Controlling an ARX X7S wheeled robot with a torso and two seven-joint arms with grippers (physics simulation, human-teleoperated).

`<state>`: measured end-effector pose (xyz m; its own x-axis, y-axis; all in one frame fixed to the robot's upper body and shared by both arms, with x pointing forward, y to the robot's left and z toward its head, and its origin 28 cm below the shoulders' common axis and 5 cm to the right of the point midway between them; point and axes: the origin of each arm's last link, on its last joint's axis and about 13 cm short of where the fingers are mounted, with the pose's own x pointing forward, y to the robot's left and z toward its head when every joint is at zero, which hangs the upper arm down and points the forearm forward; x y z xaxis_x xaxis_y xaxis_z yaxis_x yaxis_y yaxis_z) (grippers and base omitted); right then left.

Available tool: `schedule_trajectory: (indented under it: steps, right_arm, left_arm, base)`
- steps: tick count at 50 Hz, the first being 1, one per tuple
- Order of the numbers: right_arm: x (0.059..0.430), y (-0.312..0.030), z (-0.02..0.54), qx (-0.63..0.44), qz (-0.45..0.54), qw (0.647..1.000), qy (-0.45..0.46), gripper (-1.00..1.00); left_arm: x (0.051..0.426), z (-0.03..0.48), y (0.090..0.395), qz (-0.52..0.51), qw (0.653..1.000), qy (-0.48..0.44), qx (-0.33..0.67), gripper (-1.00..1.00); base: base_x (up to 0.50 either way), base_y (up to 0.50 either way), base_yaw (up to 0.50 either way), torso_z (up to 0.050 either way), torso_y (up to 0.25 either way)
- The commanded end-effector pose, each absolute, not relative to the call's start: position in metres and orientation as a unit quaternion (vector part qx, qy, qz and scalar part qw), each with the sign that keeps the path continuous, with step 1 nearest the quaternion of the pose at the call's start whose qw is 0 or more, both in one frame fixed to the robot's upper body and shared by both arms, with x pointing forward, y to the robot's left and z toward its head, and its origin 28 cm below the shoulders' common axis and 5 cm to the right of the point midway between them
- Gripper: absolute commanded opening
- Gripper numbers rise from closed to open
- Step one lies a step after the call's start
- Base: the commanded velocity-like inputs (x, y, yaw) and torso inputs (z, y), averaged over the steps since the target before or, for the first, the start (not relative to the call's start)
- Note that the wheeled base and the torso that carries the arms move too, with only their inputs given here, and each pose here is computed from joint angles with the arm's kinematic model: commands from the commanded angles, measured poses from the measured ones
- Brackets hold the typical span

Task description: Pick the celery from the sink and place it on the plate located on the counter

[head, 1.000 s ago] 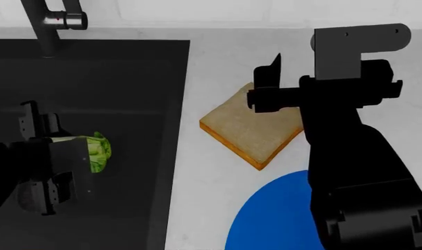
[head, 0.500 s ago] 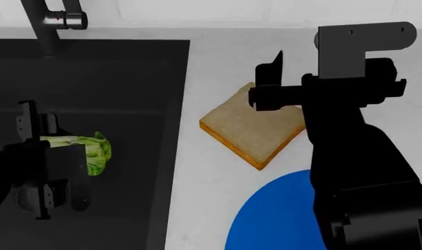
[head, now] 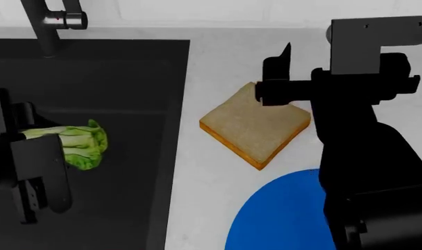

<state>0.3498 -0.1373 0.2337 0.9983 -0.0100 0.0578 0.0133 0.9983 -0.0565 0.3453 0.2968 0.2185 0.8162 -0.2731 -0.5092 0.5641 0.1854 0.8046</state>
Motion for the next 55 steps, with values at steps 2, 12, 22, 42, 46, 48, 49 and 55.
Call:
schedule_trajectory:
  steps: [2, 12, 22, 42, 46, 48, 49, 55]
  right_arm:
    - [0.334, -0.150, 0.244, -0.032, -0.024, 0.998, -0.037, 1.00]
    - [0.313, -0.168, 0.253, -0.029, -0.053, 0.997, -0.044, 1.00]
    - [0.290, -0.189, 0.262, -0.027, -0.087, 0.995, -0.051, 1.00]
    - [0.246, -0.223, 0.258, -0.019, -0.148, 0.988, -0.046, 1.00]
    - [0.240, -0.226, 0.257, -0.019, -0.154, 0.987, -0.045, 1.00]
    - [0.238, -0.227, 0.257, -0.019, -0.156, 0.987, -0.044, 1.00]
    - [0.237, -0.229, 0.255, -0.019, -0.160, 0.986, -0.043, 1.00]
    - [0.235, -0.229, 0.255, -0.018, -0.162, 0.986, -0.042, 1.00]
  left_arm:
    - [0.322, 0.239, 0.298, -0.282, 0.779, 0.107, 0.549, -1.00]
    - [0.308, 0.257, 0.298, -0.297, 0.782, 0.110, 0.537, -1.00]
    - [0.300, 0.265, 0.294, -0.308, 0.781, 0.110, 0.533, -1.00]
    - [0.289, 0.283, 0.282, -0.341, 0.774, 0.106, 0.522, -1.00]
    - [0.285, 0.291, 0.277, -0.352, 0.772, 0.102, 0.519, -1.00]
    - [0.282, 0.297, 0.274, -0.359, 0.771, 0.099, 0.517, -1.00]
    - [0.280, 0.304, 0.270, -0.365, 0.767, 0.098, 0.518, -1.00]
    - [0.272, 0.328, 0.258, -0.387, 0.750, 0.095, 0.528, -1.00]
  base:
    - [0.00, 0.00, 0.00, 0.000, 0.000]
    - [0.00, 0.00, 0.00, 0.000, 0.000]
    - [0.00, 0.00, 0.00, 0.000, 0.000]
    - [0.00, 0.00, 0.00, 0.000, 0.000]
    - [0.00, 0.00, 0.00, 0.000, 0.000]
    - [0.00, 0.00, 0.00, 0.000, 0.000]
    - [0.00, 0.00, 0.00, 0.000, 0.000]
    - [0.00, 0.00, 0.00, 0.000, 0.000]
